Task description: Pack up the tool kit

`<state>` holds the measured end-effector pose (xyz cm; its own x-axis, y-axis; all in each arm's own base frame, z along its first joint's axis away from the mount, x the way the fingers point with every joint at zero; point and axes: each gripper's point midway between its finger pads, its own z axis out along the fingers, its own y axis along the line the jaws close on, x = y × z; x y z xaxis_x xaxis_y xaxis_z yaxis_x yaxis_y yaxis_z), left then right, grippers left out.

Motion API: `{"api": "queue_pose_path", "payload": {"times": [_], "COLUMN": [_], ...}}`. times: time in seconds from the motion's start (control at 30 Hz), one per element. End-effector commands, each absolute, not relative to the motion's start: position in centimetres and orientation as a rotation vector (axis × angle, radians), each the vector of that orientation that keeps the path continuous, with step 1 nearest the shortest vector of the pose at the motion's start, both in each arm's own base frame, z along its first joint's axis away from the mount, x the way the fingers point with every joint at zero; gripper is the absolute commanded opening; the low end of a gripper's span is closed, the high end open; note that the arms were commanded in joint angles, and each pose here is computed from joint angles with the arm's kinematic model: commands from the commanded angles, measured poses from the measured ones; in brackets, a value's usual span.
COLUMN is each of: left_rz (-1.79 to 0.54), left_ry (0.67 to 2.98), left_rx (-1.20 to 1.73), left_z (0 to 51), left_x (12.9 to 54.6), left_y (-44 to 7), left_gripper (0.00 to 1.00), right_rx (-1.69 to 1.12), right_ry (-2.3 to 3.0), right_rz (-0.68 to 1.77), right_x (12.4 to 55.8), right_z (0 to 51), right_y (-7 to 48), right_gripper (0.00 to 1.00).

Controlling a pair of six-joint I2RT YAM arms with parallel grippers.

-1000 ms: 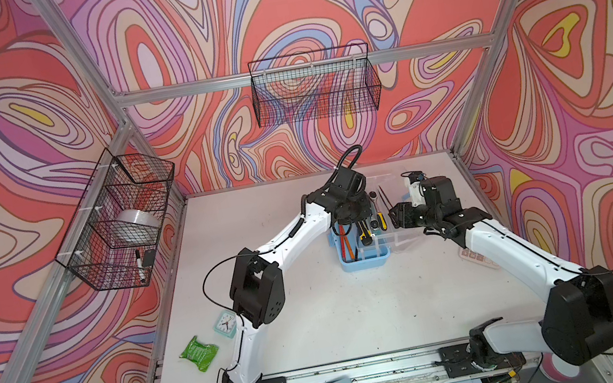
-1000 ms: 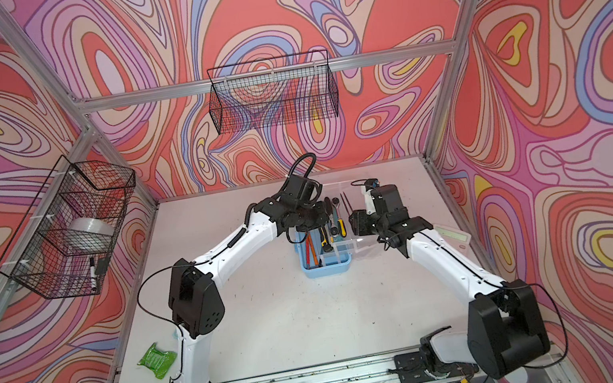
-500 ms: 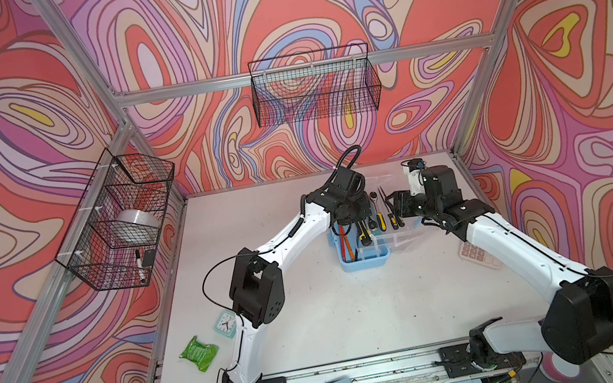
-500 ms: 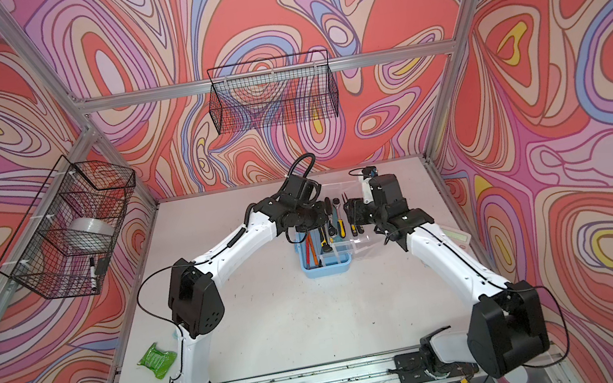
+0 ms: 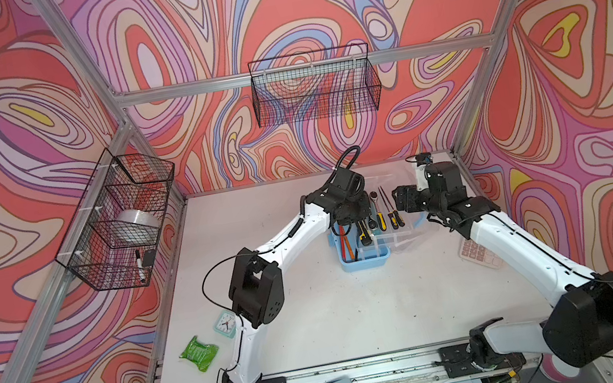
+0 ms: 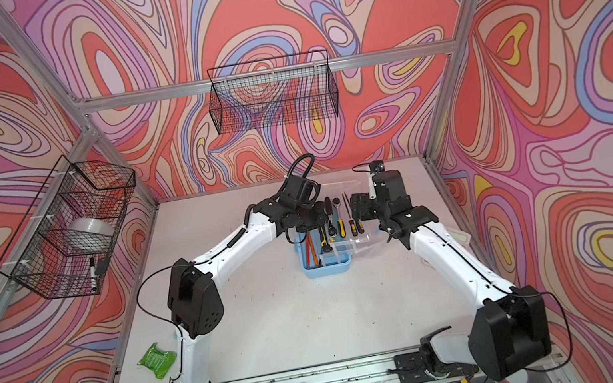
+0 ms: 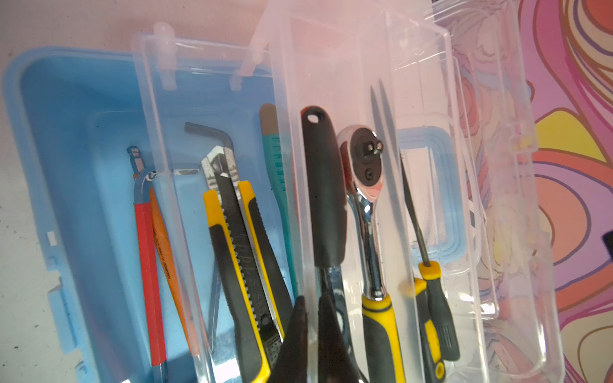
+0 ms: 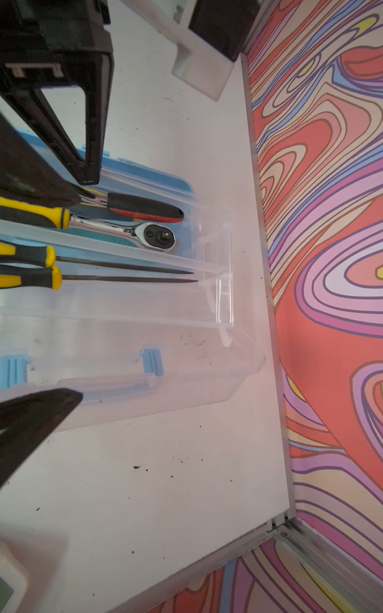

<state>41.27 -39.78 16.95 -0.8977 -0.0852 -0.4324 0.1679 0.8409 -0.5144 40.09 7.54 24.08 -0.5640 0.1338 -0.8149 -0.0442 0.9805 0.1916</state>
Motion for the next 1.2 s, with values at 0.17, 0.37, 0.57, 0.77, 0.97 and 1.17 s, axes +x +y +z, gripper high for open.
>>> {"api": "queue_pose_path", "payload": {"times": [0.17, 0.37, 0.57, 0.77, 0.97, 1.17], "left_rz": [-0.604, -0.609, -0.605, -0.617, -0.619, -0.628], "left_ry": [2.717, 2.721, 2.719, 2.711, 2.711, 2.706], "left_rx": [0.051, 0.05, 0.045, 0.039, 0.042, 0.037], "left_z": [11.5, 11.3, 11.3, 11.5, 11.5, 11.6], "left_x": [40.4, 40.4, 40.5, 40.6, 40.5, 40.6], "left_y": [-36.9, -37.0, -36.8, -36.8, -36.8, -36.8], "left_gripper": [0.07, 0.07, 0.07, 0.06, 0.07, 0.06], "right_rx": [0.156, 0.227, 0.256, 0.259, 0.291, 0.275], "right_ry": [2.158, 2.162, 2.172, 2.168, 2.185, 2.189], "right_rz": [0.316, 0.408, 0.496, 0.577, 0.623, 0.729], "right_x": [39.9, 39.7, 39.7, 39.5, 39.3, 39.2], "right_z": [23.0, 21.7, 20.3, 19.4, 18.0, 18.0], "right_y": [3.9, 2.3, 2.4, 3.2, 3.4, 4.7], "right_gripper": [0.95, 0.97, 0.97, 0.97, 0.97, 0.92]}}
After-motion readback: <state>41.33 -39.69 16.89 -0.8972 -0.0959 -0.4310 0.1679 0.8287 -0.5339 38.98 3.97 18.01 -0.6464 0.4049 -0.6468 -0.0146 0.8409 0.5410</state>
